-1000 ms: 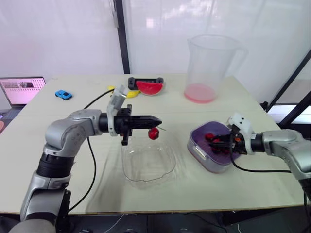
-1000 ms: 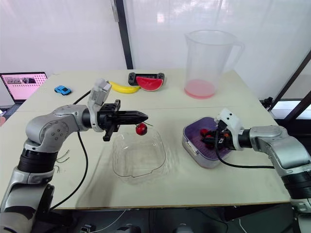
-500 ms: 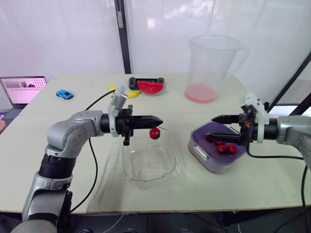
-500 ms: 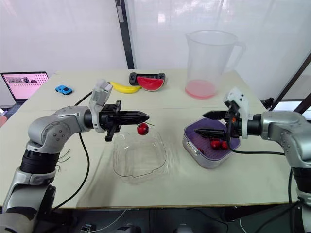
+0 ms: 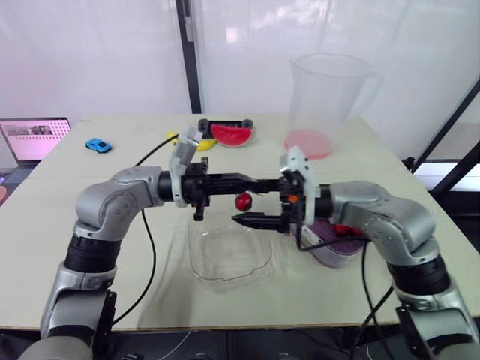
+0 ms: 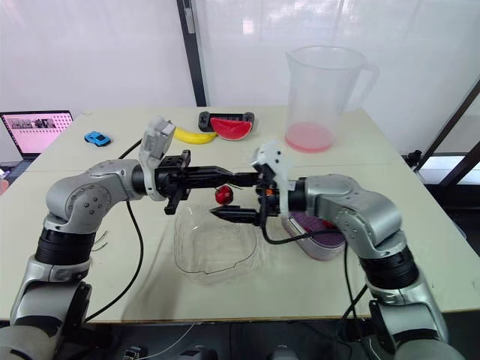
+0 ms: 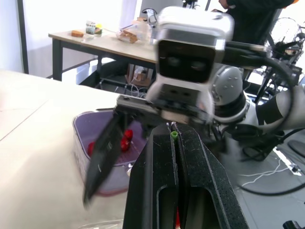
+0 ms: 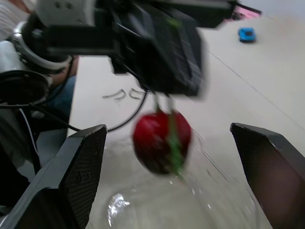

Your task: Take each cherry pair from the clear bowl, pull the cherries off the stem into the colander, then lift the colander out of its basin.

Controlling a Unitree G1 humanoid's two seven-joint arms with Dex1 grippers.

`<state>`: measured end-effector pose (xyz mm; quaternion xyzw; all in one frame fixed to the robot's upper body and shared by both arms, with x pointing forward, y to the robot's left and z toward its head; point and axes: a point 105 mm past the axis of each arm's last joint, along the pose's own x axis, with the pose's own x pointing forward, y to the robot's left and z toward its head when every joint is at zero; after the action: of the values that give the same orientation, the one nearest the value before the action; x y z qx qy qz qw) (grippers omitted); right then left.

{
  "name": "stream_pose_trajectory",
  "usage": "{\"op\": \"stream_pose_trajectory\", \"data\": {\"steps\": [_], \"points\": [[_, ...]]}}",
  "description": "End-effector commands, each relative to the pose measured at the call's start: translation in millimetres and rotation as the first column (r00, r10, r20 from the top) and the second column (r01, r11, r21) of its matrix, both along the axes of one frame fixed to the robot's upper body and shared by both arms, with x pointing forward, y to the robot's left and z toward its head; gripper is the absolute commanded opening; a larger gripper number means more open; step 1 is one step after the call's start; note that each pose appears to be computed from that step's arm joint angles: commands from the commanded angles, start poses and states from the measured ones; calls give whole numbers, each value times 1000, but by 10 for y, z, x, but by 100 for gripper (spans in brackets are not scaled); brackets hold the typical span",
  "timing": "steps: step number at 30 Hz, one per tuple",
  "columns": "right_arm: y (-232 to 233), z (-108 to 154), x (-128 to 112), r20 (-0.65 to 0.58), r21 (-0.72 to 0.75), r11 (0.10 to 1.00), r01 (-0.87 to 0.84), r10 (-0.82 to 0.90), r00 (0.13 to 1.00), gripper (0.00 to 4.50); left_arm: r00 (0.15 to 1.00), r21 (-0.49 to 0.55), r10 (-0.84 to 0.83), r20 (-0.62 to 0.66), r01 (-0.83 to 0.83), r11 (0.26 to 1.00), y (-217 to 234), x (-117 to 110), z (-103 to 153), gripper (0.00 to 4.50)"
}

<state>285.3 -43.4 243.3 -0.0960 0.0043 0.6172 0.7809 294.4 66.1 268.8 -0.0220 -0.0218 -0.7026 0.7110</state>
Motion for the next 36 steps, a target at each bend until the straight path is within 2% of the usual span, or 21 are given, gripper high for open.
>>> {"op": "stream_pose_trajectory", "data": {"steps": [1,3,4,6,11,23,32,36], "points": [[44,87,-53,39,20,1000,0,-1,999,444,999,-12,-6,44,7,1000,35,-51,107,0],[52,98,-54,34,34,999,3,-4,999,444,999,-11,-4,44,5,1000,38,-48,106,0],[56,107,-52,31,42,999,7,-8,999,401,999,-10,-4,44,5,1000,37,-47,104,0],[62,89,-53,33,31,999,9,-10,999,358,999,-11,-5,45,5,1000,34,-47,101,0],[92,40,-56,24,25,1000,12,-12,1000,120,999,-13,-6,49,7,1000,23,-42,104,0],[51,-49,-29,-7,4,999,36,-36,999,120,999,-14,1,52,-1,1000,31,-36,101,0],[-62,-344,34,-72,-70,994,86,-91,993,120,998,-15,3,55,-2,1000,36,-32,111,0],[-177,-222,50,-29,-70,991,117,-120,992,120,998,-15,9,55,-8,1000,57,-27,115,0]]}}
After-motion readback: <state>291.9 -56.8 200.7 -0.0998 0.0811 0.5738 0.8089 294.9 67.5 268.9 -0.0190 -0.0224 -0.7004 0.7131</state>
